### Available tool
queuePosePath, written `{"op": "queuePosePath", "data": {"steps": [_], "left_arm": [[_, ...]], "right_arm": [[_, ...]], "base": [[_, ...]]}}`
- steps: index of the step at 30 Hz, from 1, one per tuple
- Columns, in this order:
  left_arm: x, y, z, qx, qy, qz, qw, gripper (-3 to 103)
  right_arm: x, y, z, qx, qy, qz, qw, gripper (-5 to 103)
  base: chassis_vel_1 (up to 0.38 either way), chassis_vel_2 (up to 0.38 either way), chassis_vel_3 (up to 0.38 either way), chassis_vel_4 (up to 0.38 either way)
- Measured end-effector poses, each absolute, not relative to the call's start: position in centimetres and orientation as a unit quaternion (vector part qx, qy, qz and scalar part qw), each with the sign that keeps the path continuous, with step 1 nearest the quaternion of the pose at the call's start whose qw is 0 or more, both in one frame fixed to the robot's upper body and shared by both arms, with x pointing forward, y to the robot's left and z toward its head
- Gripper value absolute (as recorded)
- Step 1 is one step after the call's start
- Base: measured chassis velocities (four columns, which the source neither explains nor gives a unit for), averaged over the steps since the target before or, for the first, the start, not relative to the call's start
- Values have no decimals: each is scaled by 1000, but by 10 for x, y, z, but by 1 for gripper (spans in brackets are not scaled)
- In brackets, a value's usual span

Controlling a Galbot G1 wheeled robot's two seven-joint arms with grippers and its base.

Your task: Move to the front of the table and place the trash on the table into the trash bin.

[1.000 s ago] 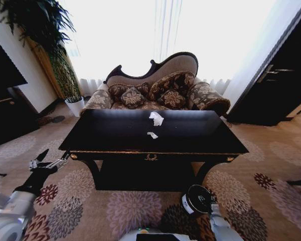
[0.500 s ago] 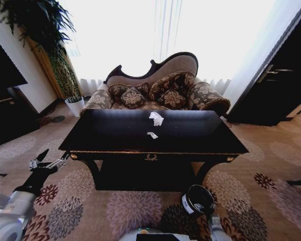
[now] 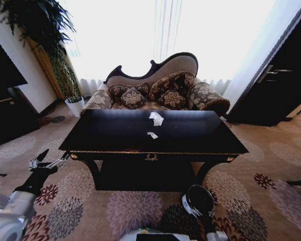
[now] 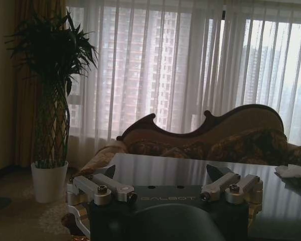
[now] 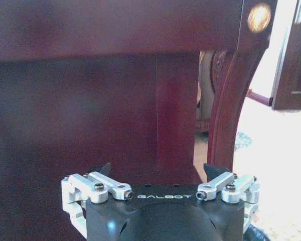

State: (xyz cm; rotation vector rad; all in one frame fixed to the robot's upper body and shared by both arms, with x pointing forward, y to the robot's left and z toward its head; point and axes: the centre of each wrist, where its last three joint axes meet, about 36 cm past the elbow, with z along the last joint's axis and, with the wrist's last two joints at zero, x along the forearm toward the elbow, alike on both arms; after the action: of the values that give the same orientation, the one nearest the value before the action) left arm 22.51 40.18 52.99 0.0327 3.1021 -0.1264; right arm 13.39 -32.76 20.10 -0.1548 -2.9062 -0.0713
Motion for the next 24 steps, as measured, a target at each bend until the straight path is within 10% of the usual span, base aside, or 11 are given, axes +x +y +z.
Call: {"op": "queuePosePath", "data": {"steps": [24], "left_arm": [[225, 402, 530, 11, 999, -41, 18, 100]], "right_arm": [[154, -349, 371, -82, -995, 21, -45, 100]], "base": [[0, 0, 0, 0]]}}
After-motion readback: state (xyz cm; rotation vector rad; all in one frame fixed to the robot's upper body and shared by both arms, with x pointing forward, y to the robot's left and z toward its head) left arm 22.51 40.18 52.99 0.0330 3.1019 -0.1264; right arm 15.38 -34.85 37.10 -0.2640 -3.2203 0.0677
